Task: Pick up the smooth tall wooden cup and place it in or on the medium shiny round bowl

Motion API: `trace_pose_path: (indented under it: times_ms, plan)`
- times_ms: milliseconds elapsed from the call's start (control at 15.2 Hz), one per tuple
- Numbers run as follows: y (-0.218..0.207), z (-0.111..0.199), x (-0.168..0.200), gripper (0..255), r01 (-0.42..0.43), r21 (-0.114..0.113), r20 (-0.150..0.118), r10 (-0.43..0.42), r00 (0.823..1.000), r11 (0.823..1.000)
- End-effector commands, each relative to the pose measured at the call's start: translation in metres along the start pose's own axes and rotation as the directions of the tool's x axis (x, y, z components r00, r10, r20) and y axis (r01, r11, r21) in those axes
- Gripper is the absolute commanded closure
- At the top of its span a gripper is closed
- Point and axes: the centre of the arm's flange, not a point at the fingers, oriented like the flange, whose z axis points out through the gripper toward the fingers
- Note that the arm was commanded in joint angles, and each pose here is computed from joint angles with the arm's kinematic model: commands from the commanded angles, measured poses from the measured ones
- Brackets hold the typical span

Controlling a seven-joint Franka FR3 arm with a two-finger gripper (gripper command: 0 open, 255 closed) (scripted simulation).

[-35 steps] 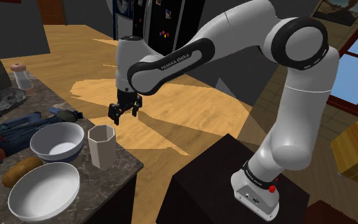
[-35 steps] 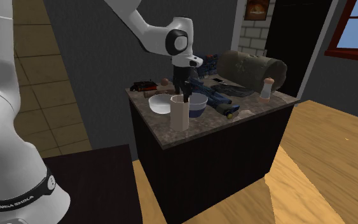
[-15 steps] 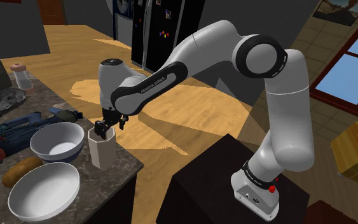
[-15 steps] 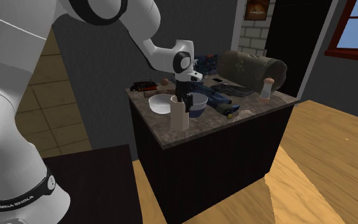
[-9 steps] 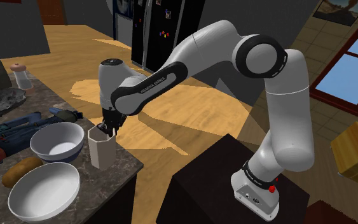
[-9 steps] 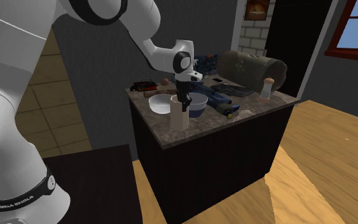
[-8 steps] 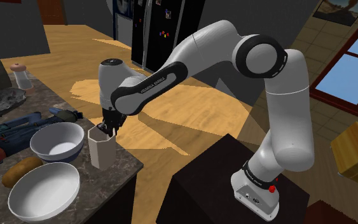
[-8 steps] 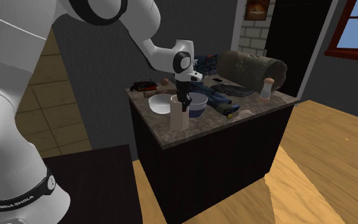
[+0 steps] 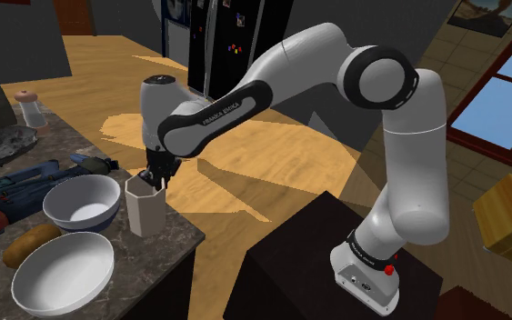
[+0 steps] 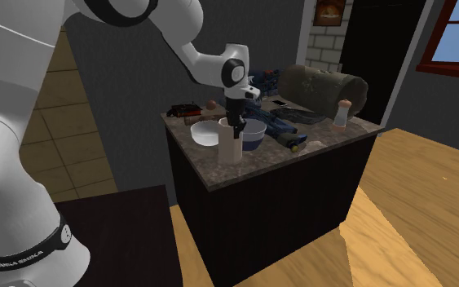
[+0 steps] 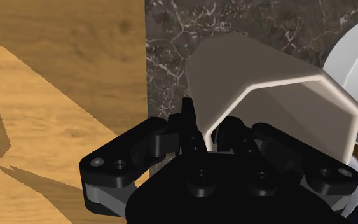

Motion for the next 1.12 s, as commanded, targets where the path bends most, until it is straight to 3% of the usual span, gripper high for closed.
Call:
trace_pose_path:
  times_ms: [0,1056]
  plan:
    - [-0.001,-0.010,0.000,255,0.000,0.000,-0.001,0.000,1.000,1.000]
    - [-0.002,-0.095,0.001,255,0.000,0.000,-0.001,0.000,1.000,1.000]
